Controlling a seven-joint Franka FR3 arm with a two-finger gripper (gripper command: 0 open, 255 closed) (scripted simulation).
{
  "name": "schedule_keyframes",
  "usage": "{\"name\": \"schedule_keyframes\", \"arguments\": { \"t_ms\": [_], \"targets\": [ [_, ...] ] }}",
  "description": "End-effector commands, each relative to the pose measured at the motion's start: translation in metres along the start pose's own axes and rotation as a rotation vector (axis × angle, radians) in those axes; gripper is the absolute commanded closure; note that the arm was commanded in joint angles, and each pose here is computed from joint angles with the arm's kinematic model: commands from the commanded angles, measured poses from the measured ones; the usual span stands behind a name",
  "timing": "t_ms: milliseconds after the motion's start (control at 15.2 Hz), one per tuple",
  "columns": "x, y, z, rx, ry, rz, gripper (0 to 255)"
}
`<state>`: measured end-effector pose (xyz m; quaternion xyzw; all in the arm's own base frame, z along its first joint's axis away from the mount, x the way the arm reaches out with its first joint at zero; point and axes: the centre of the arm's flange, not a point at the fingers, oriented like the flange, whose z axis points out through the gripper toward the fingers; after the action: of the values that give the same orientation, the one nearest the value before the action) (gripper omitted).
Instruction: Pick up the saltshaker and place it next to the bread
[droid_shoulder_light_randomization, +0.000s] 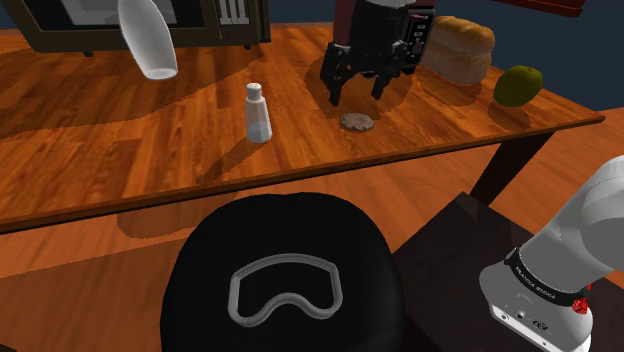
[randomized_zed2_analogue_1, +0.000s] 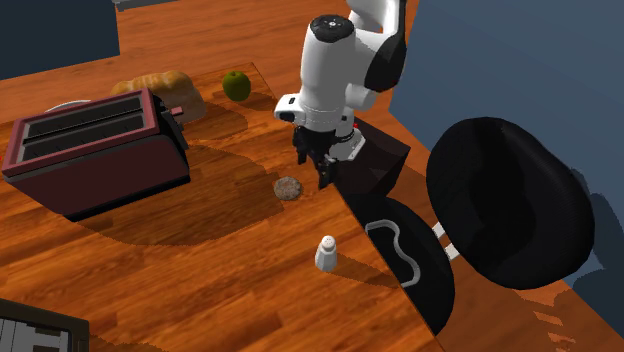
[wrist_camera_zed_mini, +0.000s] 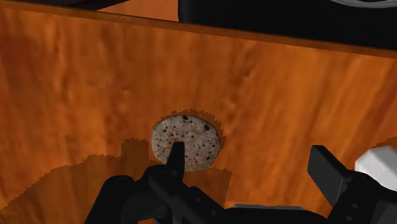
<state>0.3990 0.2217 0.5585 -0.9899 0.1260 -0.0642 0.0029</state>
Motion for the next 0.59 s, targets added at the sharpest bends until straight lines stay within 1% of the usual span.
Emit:
{"name": "schedule_keyframes", "arguments": {
  "t_ms": [0,528],
  "targets": [
    [0.003,-0.025,-0.001,0.015,0.019,0.012,0],
    [0.024,-0.118,-0.004,0.065,0.092,0.055,0]
  ]
}}
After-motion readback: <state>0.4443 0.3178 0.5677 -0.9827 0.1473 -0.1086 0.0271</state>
